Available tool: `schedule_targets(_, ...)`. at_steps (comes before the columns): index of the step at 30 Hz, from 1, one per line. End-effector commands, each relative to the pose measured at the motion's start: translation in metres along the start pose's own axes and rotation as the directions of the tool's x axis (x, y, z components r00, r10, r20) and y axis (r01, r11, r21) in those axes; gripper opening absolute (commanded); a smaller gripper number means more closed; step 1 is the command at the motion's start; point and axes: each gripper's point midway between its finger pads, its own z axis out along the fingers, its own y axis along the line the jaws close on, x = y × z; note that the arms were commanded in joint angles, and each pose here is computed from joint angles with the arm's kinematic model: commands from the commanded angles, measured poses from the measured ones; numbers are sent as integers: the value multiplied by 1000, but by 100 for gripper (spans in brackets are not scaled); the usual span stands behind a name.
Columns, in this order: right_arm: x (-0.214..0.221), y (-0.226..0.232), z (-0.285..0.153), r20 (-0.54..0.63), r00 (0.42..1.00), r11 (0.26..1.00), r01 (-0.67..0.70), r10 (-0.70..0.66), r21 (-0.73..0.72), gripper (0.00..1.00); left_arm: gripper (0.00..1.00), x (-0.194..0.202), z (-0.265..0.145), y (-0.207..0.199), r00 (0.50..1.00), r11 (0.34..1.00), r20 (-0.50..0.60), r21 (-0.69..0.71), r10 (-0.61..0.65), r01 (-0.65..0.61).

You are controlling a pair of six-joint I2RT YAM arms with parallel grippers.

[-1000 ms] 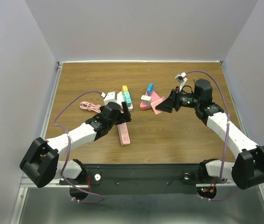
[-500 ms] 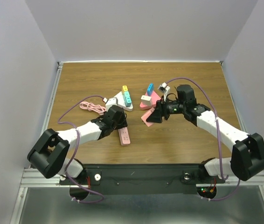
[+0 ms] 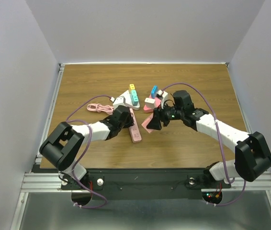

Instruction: Insert the plug

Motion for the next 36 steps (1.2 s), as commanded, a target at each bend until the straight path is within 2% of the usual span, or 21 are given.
schedule_targets(1,-7,-19,1,29,998,993,54,-57,102,0,39,55,16,24,975,990,-180,-24,130,-136)
schedule_targets(5,-17,-44,-5,83,997,961,-24,1,274,0,48,51,17,19,978,993,-176,-25,110,-116)
schedule_targets(6,-18,-55,-10,109,994,937,-65,29,342,0,58,47,16,17,982,994,-165,-25,97,-103)
schedule_targets(8,-23,-59,-16,138,990,922,-81,30,378,0,72,38,9,12,989,998,-139,-28,55,-60)
schedule_targets(12,-27,-62,-23,171,985,903,-107,38,416,1,82,30,-1,-1,993,1000,-119,-14,16,-18)
schedule_targets(17,-22,-59,-28,182,982,900,-115,41,419,0,85,34,-10,-26,992,998,-109,-15,58,-60)
schedule_targets(22,-18,-55,-35,195,980,901,-116,36,418,0,86,25,-21,-48,997,999,-56,-23,46,-48)
schedule_targets(31,-9,-47,-41,209,976,906,-134,51,402,0,87,55,-9,-30,968,951,-152,-208,199,-229)
schedule_targets(35,-3,-48,-43,212,976,903,-142,58,406,0,81,59,-8,-22,953,923,-179,-256,246,-286)
schedule_targets(36,-2,-48,-44,211,976,902,-142,59,408,0,71,57,-8,-23,951,921,-177,-259,252,-292)
